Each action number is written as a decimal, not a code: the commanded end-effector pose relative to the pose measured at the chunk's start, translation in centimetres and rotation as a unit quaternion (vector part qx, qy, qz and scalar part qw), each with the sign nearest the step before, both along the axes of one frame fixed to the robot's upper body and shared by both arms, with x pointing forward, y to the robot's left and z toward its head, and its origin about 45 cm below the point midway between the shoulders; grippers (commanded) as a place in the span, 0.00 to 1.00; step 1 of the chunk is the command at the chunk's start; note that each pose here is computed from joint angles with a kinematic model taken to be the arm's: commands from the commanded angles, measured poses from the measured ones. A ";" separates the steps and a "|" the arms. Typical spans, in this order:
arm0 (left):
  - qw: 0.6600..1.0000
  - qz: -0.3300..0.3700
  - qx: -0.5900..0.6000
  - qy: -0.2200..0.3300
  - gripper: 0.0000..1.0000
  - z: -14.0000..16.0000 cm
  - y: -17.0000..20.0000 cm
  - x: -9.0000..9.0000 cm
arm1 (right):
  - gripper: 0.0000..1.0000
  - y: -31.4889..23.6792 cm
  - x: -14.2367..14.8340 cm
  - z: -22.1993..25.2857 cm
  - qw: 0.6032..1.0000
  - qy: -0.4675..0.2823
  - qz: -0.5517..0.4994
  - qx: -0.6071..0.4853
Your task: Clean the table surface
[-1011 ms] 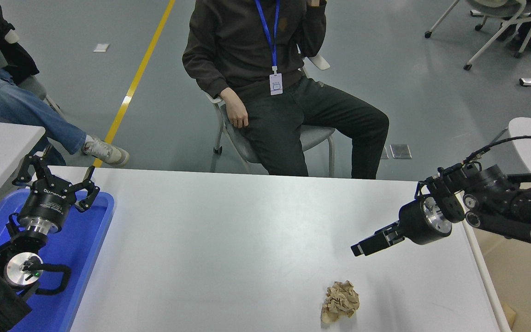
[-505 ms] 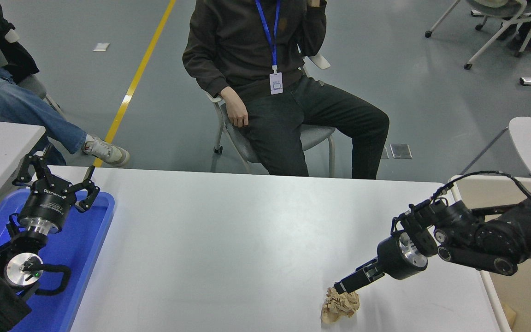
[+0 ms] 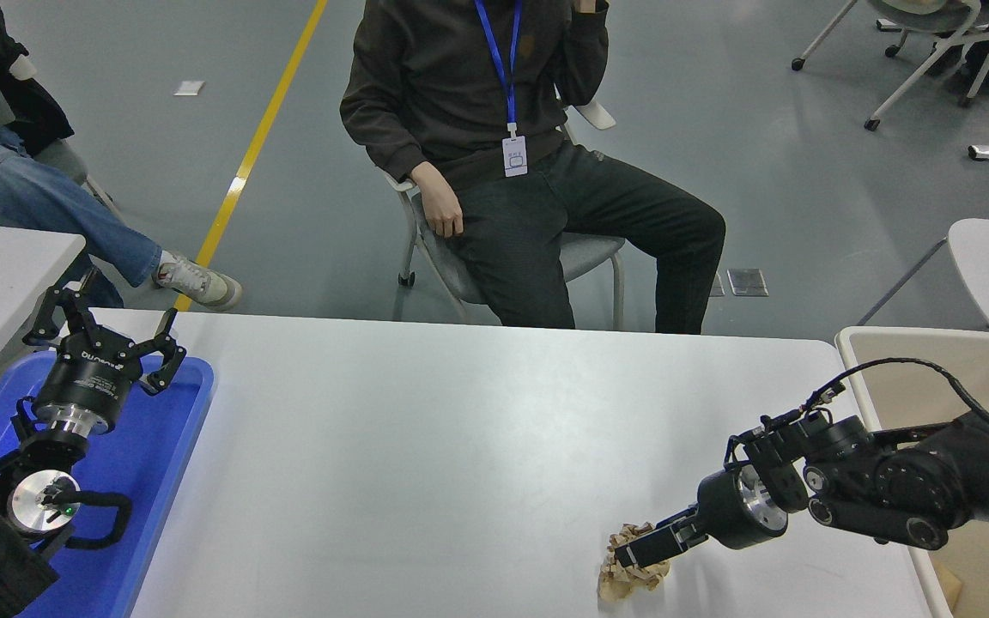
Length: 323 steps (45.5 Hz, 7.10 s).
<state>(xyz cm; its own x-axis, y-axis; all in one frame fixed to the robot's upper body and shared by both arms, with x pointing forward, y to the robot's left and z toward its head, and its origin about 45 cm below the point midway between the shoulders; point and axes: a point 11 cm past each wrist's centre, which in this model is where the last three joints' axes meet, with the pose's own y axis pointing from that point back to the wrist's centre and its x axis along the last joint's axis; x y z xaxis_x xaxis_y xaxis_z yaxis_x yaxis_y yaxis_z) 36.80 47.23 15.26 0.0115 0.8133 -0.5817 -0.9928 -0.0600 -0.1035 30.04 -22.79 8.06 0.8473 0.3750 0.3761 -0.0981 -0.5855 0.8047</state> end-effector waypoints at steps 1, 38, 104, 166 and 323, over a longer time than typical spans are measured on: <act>1.000 0.000 0.000 0.000 1.00 0.0 0.0 0.0 | 0.98 -0.3 -0.8 -1.0 1.000 -0.003 -0.009 0.007; 1.000 0.000 0.000 0.000 1.00 0.0 0.0 0.0 | 0.00 -1.0 0.6 -0.9 0.998 -0.019 -0.029 0.057; 1.000 -0.001 0.000 0.000 1.00 0.0 0.0 0.0 | 0.00 -15.3 20.8 27.9 0.698 -0.296 -0.497 0.421; 1.000 0.000 0.000 0.000 1.00 0.0 0.0 0.0 | 0.00 -39.5 5.7 12.2 0.460 -0.225 -0.854 0.094; 1.000 0.000 0.000 0.000 1.00 0.0 0.0 0.0 | 0.99 -18.3 14.1 18.4 0.367 -0.150 -0.660 0.638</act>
<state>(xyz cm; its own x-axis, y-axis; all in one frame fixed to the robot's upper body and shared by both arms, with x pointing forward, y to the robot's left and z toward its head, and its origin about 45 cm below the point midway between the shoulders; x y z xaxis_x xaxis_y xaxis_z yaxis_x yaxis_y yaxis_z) 36.79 47.23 15.25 0.0115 0.8132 -0.5818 -0.9928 -0.0603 -0.1039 46.21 -42.87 33.22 -0.1579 -0.9498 -0.2702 -0.9309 0.2344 -0.2802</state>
